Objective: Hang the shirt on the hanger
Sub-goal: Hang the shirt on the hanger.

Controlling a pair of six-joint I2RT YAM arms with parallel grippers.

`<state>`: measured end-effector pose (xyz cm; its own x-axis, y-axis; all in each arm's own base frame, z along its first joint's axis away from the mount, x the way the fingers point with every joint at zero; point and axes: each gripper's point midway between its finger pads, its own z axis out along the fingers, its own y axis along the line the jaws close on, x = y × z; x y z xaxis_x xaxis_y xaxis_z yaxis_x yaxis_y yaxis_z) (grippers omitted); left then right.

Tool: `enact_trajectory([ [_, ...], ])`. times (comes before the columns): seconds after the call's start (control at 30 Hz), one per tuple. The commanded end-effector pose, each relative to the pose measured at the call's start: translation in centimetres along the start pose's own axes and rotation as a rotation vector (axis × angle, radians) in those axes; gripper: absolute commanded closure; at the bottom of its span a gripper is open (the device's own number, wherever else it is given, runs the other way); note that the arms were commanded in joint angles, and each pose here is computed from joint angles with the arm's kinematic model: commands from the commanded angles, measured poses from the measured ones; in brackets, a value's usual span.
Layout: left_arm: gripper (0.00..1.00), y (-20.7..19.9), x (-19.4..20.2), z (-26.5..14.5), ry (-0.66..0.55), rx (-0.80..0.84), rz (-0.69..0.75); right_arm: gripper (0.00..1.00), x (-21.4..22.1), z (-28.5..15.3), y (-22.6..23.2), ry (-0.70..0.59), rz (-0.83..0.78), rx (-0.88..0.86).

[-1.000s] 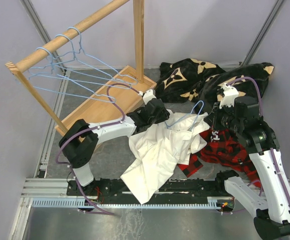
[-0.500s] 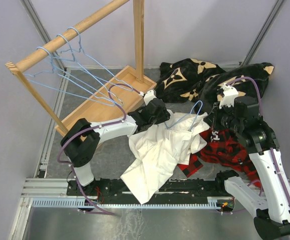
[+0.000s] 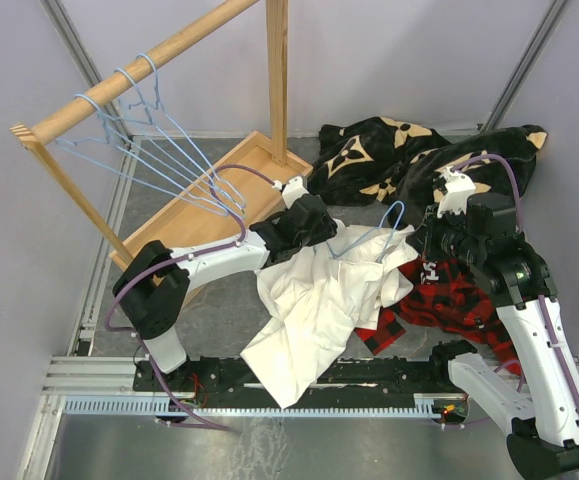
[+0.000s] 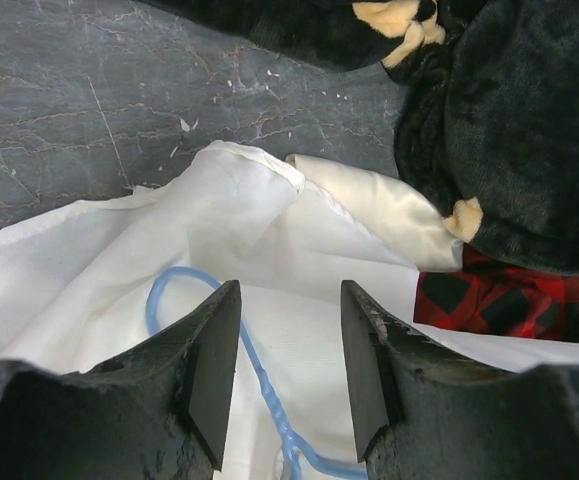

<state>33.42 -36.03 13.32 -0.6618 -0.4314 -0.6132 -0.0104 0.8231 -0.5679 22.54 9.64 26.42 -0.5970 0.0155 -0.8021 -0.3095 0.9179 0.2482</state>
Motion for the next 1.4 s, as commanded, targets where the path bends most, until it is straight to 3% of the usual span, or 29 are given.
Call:
enact_trajectory([
  [0.0, 0.49, -0.2, -0.4, 0.0, -0.016, 0.007, -0.044, 1.00, -1.4, -0.2, 0.3, -0.057, -0.028, -0.014],
  [0.67, 0.49, 0.4, 2.8, 2.8, 0.080, 0.000, -0.078, 1.00, -1.2, -0.1, 0.4, -0.055, -0.033, -0.022],
  [0.97, 0.51, -0.7, 3.4, 4.0, 0.112, 0.074, -0.098, 1.00, -1.4, -0.3, 0.6, -0.059, -0.036, -0.029],
  [1.07, 0.60, -1.4, 3.7, 4.3, 0.131, 0.137, -0.101, 1.00, -1.5, -0.4, 0.6, -0.065, -0.037, -0.029],
  [1.27, 0.94, -2.1, 2.8, 3.5, 0.106, 0.203, -0.072, 1.00, -1.7, -0.4, 0.6, -0.077, -0.038, -0.027],
  [1.37, 0.97, -2.4, 1.0, 2.1, 0.050, 0.217, -0.043, 1.00, -1.7, -0.5, 0.4, -0.088, -0.036, -0.017],
])
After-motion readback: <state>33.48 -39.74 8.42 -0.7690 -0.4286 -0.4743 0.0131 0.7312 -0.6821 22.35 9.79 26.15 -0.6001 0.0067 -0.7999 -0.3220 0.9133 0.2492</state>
